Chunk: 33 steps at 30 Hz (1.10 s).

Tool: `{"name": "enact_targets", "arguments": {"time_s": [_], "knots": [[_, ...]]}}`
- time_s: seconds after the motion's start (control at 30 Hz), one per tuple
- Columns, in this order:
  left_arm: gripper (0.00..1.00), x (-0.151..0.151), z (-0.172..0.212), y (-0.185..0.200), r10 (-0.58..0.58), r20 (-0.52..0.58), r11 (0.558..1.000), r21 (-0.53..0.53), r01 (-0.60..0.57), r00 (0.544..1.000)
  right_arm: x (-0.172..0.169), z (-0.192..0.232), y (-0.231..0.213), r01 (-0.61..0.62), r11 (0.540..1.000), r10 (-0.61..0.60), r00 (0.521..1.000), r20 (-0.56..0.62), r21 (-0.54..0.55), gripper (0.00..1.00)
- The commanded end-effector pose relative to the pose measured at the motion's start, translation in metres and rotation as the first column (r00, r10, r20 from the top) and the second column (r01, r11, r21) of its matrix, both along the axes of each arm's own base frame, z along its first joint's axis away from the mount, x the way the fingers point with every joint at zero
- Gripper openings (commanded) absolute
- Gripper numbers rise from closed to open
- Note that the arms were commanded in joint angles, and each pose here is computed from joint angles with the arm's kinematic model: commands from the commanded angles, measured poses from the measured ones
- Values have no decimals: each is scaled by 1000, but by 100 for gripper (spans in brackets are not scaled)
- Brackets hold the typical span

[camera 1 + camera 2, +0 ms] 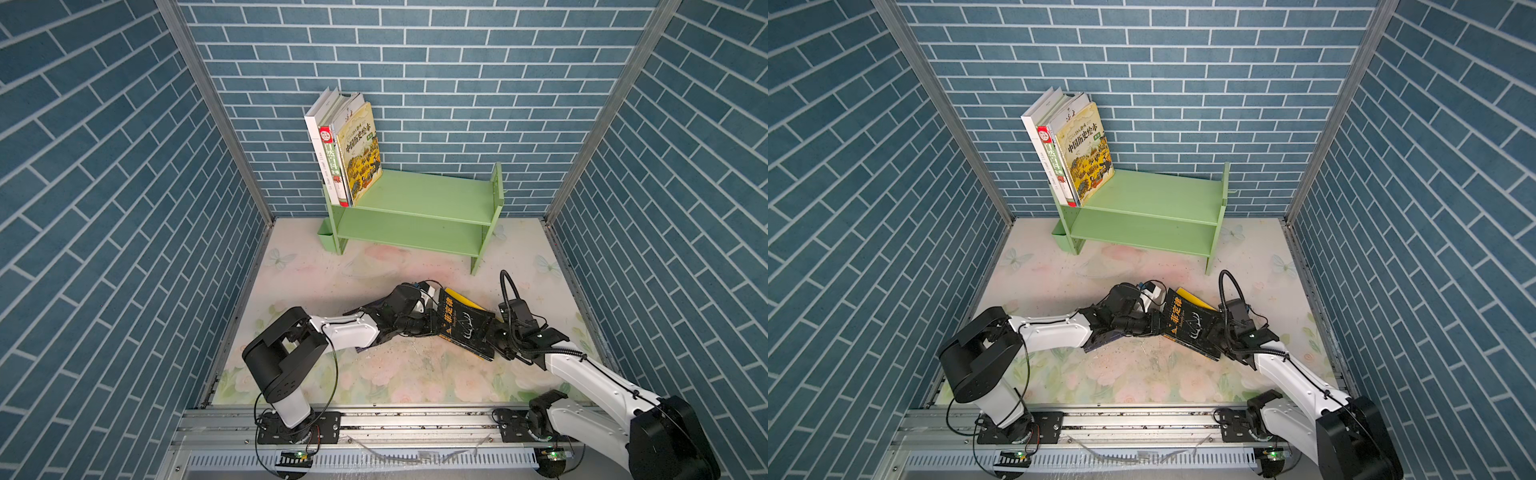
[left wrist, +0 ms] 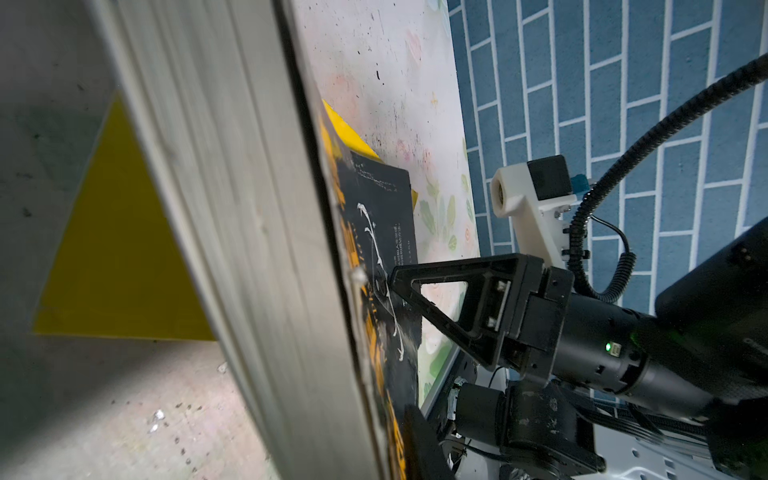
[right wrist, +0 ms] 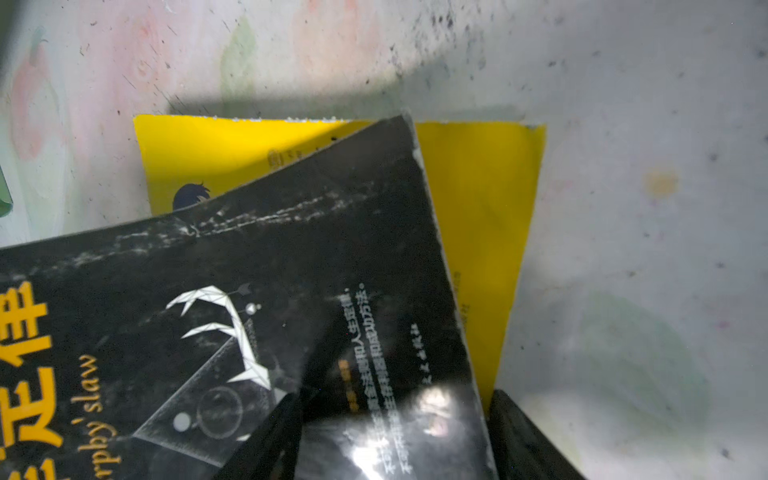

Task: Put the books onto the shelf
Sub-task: 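Lift the black book upright off the yellow book with both grippers, then carry the black book toward the green shelf with both grippers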

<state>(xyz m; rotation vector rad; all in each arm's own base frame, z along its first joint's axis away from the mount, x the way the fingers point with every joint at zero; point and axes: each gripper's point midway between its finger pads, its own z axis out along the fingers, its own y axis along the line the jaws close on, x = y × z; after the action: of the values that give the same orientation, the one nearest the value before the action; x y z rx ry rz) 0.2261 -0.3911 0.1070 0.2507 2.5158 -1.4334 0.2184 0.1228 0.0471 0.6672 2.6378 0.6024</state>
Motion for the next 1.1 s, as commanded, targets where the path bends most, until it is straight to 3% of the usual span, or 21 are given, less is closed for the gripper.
{"name": "enact_targets", "arguments": {"time_s": [0.0, 0.2, 0.33, 0.47, 0.53, 0.63, 0.77, 0.9, 1.07], "knots": [[22, -3, 30, -13, -44, 75, 997, -66, 49, 996, 4, 11, 10, -6, 998, 4, 999, 33, 56, 72], [17, -2, 45, -3, -66, 164, 998, 5, 66, 984, 5, 23, 1, -3, 1000, 3, 998, 57, 10, 78], [14, -2, 68, 9, -95, 264, 995, 66, 80, 960, 5, 35, -16, 7, 996, 0, 997, 74, -94, 83], [13, 0, 98, 23, -112, 348, 991, 110, 78, 931, 13, 53, -15, -14, 994, 28, 991, 132, -107, 88], [13, 2, 116, 31, -105, 374, 992, 104, 70, 922, 22, 64, -8, -37, 996, 52, 982, 179, -86, 89], [13, 8, 154, 46, -53, 387, 998, -1, 58, 921, 38, 90, 10, -104, 994, 109, 955, 275, -30, 90], [12, 21, 205, 86, 50, 427, 996, -93, -11, 903, 58, 141, 41, -226, 973, 183, 882, 434, 47, 92], [13, 27, 241, 130, 120, 511, 993, -60, -103, 851, 74, 207, 74, -369, 922, 223, 760, 611, 122, 93], [13, 24, 266, 159, 160, 581, 985, -48, -163, 798, 88, 251, 110, -510, 832, 220, 663, 716, 216, 93]]}}
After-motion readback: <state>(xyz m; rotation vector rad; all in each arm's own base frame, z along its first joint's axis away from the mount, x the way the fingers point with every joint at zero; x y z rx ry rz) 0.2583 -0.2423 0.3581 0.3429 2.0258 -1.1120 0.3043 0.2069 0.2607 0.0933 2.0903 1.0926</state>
